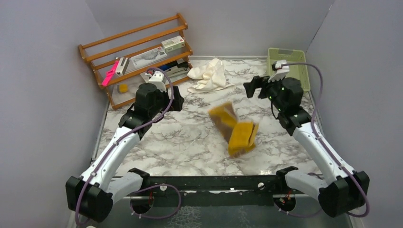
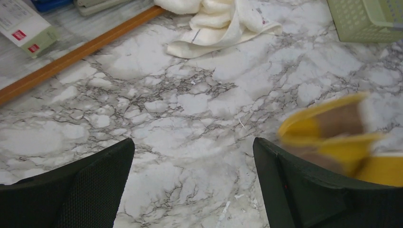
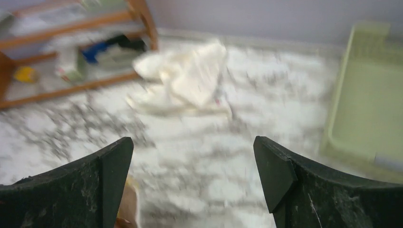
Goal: Roll the towels
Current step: Place the towel at the center of the board, then flatten out the towel at the center of the board.
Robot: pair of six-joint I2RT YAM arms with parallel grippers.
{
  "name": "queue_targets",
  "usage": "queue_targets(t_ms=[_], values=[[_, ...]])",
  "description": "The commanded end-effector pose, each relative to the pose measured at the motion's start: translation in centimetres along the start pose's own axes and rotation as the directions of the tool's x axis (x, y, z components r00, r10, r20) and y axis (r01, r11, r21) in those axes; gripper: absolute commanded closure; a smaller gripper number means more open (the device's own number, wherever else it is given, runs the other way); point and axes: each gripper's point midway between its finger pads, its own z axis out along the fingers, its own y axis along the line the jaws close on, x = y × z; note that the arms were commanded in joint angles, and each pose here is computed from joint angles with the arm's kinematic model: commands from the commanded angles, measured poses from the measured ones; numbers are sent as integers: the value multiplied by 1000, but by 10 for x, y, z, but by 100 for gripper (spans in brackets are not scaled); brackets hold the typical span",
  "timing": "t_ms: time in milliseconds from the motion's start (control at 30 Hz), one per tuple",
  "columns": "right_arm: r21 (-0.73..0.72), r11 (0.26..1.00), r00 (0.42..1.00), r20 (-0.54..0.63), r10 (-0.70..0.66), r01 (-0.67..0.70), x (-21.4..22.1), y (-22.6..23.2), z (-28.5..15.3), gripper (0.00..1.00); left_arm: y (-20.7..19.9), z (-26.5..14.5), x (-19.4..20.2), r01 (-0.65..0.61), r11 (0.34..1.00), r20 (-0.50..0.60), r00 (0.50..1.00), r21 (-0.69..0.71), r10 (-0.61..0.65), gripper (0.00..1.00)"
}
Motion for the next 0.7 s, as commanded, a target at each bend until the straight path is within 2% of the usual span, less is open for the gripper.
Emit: queue_targets(t_ms=[0,100,233,433,533,667], values=[[186,972,976,-137,170,-143,85,-32,0,0,-28,23,20,53,989,-126,991,139,-36,0],[241,949,912,-307,273,-202,145,-31,-1,2,-52,33,50,105,972,-215,975,212,-58,1],[226,947,818,-483,314,-230,200,-19,-9,13,-88,41,92,89,960,-294,956,267,-7,1],[176,945,746,-581,326,-275,230,-1,-41,18,-142,46,154,36,939,-400,910,342,111,2],[163,926,692,-623,364,-341,244,14,-62,21,-151,56,180,0,945,-435,888,328,151,3],[169,887,606,-674,422,-430,261,32,-89,24,-154,68,194,3,952,-455,879,305,143,4]])
